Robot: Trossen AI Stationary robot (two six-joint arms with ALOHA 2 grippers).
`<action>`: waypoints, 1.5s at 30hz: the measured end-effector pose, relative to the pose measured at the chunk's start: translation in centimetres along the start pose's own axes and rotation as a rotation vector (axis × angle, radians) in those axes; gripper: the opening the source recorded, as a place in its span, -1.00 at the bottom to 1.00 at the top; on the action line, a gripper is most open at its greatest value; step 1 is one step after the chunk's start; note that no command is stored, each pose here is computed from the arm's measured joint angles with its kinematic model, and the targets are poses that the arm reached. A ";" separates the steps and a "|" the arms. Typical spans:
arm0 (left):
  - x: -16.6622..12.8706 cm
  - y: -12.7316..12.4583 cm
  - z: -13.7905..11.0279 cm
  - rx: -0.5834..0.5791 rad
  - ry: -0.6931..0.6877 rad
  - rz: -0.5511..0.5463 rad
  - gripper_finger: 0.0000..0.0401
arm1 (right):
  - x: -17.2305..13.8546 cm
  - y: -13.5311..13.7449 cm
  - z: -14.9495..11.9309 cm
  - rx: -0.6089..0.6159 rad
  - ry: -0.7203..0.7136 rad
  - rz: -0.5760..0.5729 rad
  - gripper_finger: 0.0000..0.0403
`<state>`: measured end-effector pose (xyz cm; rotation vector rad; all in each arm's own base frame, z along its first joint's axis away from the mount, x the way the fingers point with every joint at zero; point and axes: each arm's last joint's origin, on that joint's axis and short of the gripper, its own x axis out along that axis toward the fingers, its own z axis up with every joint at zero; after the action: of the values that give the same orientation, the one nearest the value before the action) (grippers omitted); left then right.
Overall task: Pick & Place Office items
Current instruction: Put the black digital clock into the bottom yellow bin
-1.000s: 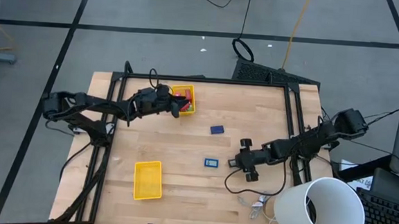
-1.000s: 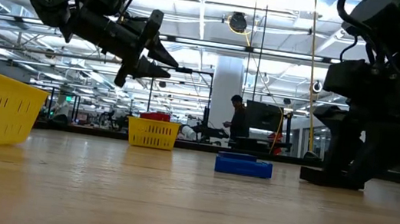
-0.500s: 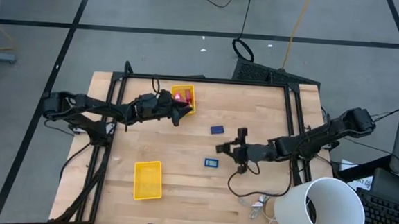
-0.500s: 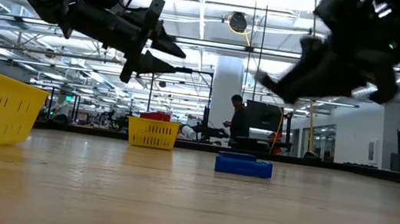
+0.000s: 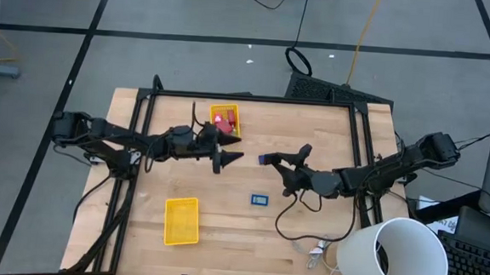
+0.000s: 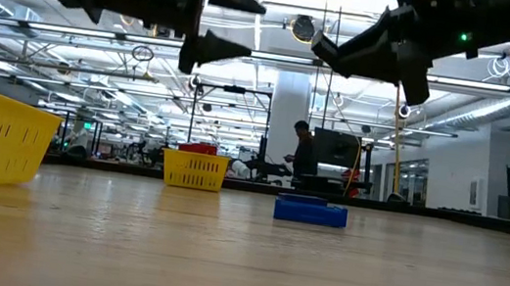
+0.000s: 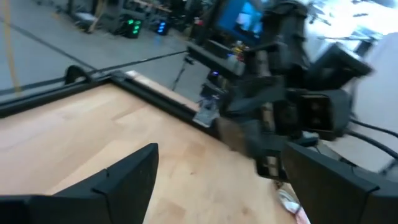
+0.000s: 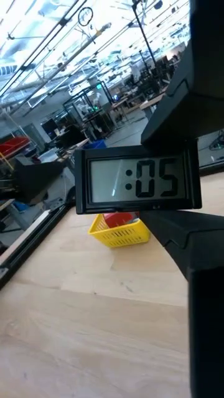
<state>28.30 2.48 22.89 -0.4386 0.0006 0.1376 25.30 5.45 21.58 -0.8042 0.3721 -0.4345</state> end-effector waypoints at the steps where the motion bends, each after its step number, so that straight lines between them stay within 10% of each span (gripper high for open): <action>1: 0.1 -0.5 0.1 0.014 0.002 -0.013 0.71 | 0.0 0.0 0.0 0.002 -0.001 -0.001 -0.28; 34: 10.2 -4.0 -1.2 0.112 0.103 0.112 0.53 | 0.0 -0.1 -0.2 -0.025 0.049 -0.048 -0.28; 45: 10.3 -3.6 -1.1 0.087 0.101 0.125 0.03 | -0.1 0.0 -0.2 -0.026 0.051 -0.044 -0.28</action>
<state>38.96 0.18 23.15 -0.3580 0.1327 0.2379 25.14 5.32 21.49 -0.8290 0.4092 -0.4925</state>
